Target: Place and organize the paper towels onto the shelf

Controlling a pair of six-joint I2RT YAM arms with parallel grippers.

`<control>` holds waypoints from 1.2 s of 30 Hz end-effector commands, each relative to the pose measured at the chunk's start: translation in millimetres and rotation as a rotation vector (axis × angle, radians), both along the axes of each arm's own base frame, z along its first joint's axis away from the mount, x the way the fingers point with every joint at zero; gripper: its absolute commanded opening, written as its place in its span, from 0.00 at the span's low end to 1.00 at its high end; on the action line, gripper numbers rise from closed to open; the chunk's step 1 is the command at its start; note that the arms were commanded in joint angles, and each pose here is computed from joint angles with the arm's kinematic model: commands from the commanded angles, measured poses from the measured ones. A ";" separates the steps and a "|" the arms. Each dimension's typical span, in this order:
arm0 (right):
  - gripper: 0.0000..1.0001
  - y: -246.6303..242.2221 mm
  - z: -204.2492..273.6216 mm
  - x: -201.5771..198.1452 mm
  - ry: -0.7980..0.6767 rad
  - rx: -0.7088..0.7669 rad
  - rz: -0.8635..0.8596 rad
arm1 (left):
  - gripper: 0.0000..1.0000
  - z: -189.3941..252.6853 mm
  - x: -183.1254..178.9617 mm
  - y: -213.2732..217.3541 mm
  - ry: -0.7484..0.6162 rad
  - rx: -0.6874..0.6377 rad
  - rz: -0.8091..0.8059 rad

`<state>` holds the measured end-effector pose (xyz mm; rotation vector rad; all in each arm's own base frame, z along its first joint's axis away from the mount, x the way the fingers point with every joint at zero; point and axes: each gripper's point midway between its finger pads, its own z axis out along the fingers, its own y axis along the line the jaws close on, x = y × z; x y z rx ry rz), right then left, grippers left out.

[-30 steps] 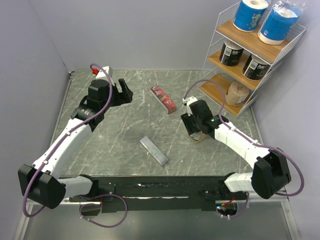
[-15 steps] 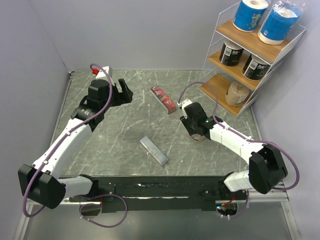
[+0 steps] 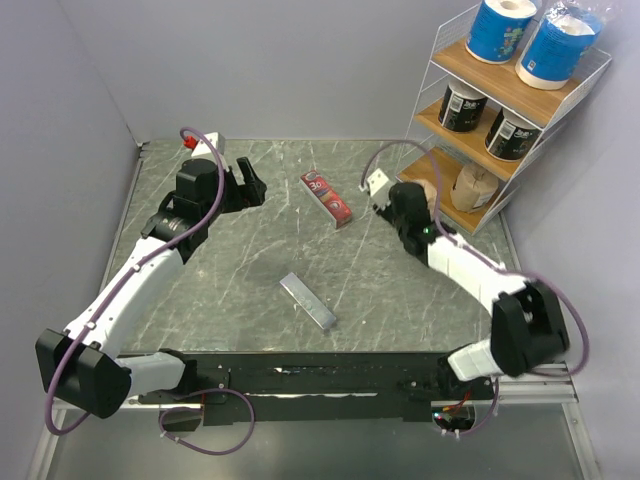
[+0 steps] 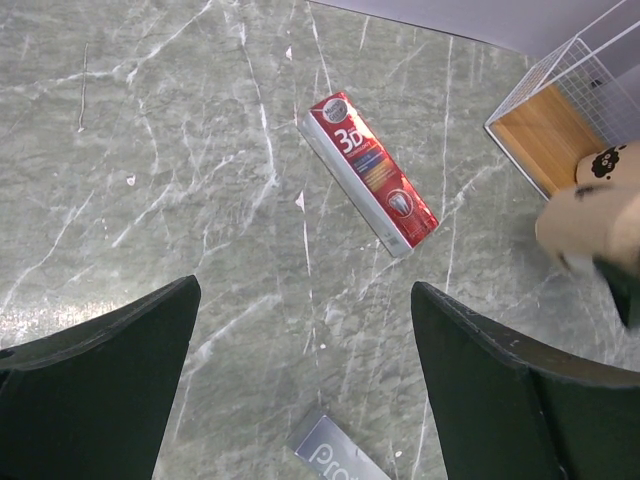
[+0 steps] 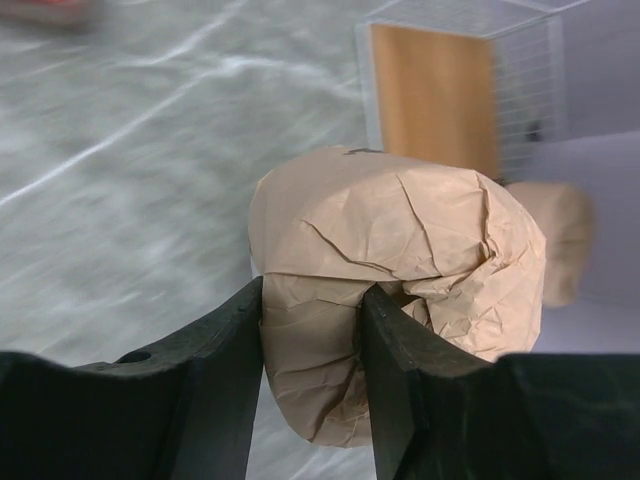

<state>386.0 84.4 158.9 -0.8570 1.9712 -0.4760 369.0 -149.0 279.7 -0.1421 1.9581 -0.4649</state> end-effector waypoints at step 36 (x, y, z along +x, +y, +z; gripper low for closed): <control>0.48 -88.3 9.6 217.5 -0.219 -0.334 -0.018 | 0.94 49.1 -11.6 13.9 -0.158 -0.007 0.024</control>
